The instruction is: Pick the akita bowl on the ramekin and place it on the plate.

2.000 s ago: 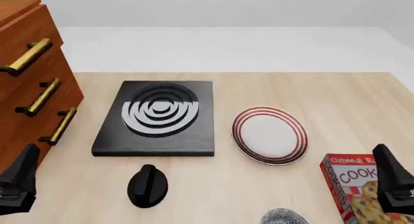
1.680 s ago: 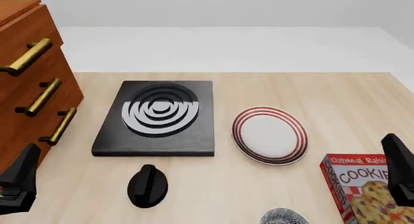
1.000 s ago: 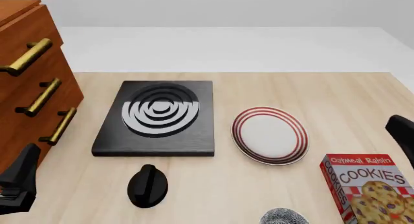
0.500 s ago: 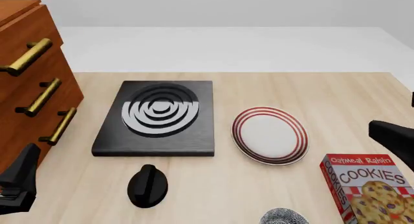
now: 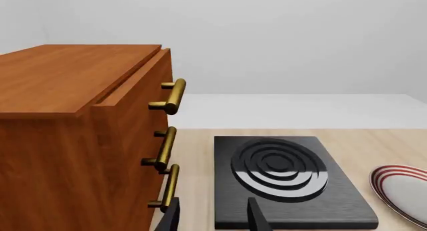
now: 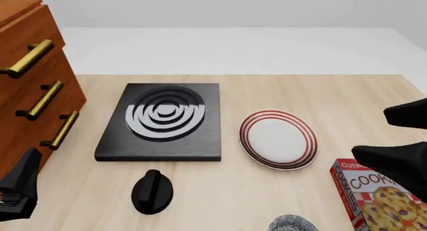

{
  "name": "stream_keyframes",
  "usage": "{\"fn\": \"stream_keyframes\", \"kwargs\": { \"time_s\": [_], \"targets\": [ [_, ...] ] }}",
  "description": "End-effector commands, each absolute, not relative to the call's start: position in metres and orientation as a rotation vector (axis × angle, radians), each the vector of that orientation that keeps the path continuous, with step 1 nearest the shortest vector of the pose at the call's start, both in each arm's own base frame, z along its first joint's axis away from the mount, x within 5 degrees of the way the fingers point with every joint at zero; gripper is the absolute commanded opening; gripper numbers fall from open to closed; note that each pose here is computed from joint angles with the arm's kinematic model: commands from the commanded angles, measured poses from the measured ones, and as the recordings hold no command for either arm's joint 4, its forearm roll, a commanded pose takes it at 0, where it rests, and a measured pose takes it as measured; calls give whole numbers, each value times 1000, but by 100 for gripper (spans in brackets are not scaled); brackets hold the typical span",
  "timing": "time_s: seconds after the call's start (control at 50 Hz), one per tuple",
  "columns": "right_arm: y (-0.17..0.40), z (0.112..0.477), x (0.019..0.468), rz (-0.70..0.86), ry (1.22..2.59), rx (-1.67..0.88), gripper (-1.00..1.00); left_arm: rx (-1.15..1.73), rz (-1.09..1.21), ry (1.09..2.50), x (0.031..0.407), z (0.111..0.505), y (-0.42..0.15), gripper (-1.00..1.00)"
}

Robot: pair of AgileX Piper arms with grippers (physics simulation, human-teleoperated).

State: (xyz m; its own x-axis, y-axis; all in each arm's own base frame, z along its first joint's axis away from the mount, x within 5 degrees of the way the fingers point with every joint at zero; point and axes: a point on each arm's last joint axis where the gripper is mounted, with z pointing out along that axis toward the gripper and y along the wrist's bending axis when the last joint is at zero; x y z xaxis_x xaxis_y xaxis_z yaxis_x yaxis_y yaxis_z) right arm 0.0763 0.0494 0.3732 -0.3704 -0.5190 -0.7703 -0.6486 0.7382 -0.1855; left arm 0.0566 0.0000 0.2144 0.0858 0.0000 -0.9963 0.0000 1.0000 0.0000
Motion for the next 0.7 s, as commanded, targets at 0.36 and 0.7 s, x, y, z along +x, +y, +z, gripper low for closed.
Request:
{"fn": "stream_keyframes", "kwargs": {
  "time_s": [0.36,0.7],
  "targets": [
    [65,343,91,128,2256,-1128,100,0,0,1485,57,214,0,100],
    [82,315,107,127,2329,-1190,100,0,0,1485,57,214,0,100]
  ]
}}
